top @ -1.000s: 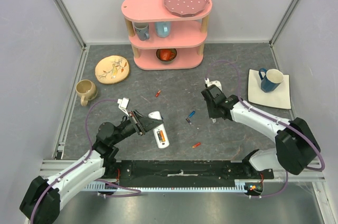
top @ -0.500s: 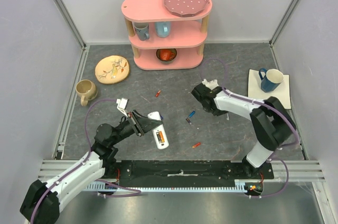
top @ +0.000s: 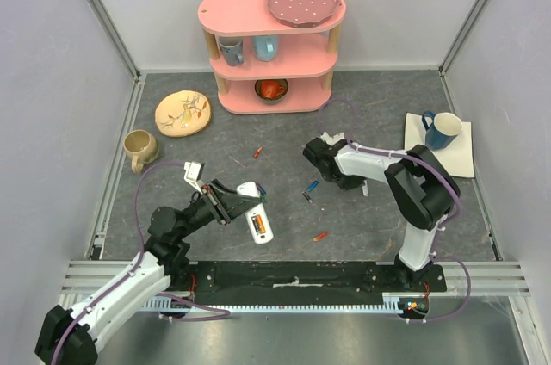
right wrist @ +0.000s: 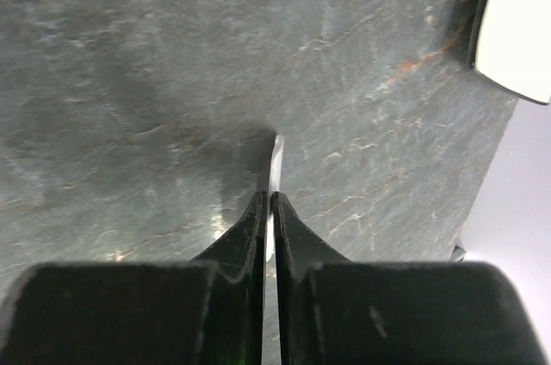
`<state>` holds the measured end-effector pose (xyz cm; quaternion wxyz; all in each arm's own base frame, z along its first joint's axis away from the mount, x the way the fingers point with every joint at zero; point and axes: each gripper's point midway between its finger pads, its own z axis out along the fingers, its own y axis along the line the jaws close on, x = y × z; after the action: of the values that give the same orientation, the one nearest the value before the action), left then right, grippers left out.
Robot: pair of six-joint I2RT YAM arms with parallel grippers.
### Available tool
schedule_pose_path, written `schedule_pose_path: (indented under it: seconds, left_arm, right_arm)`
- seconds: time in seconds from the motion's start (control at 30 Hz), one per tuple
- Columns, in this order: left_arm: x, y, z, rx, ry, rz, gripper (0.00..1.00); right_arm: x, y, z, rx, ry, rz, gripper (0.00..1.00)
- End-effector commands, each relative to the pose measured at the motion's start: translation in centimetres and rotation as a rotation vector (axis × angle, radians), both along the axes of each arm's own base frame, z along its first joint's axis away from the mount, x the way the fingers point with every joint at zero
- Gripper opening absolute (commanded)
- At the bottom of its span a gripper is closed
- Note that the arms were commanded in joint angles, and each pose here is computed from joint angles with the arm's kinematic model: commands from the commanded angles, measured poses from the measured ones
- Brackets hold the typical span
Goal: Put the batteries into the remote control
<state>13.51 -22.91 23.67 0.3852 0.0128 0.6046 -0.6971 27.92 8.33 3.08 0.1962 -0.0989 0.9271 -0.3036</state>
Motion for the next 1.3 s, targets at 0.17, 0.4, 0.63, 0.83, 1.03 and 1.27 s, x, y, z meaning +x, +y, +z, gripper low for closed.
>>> schedule_pose_path:
  seconds: [0.17, 0.4, 0.63, 0.83, 1.03, 1.27]
  left_arm:
    - [-0.8, 0.3, -5.0, 0.043, 0.089, -0.017, 0.02]
    - [-0.7, 0.4, -4.8, 0.045, 0.081, -0.009, 0.02]
    - [-0.6, 0.4, -5.1, 0.054, 0.084, -0.004, 0.02]
    - [-0.6, 0.2, -5.1, 0.073, 0.087, -0.007, 0.02]
    - [0.0, 0.1, -5.3, 0.103, 0.094, 0.009, 0.02]
    - [0.1, -0.2, -5.1, 0.098, 0.102, -0.002, 0.02]
  right_arm:
    - [0.6, 3.3, -1.2, 0.128, 0.025, 0.014, 0.20]
    - [1.0, 5.2, 2.8, 0.294, -0.056, 0.031, 0.38]
    - [-0.2, 4.8, 3.1, 0.448, -0.062, 0.092, 0.76]
    - [-1.2, 3.8, 0.0, 0.647, -0.006, 0.076, 0.75]
    - [-0.9, 2.9, -0.5, 0.663, 0.001, 0.069, 0.73]
    - [-1.0, 2.2, -1.5, 0.652, 0.021, 0.041, 0.71]
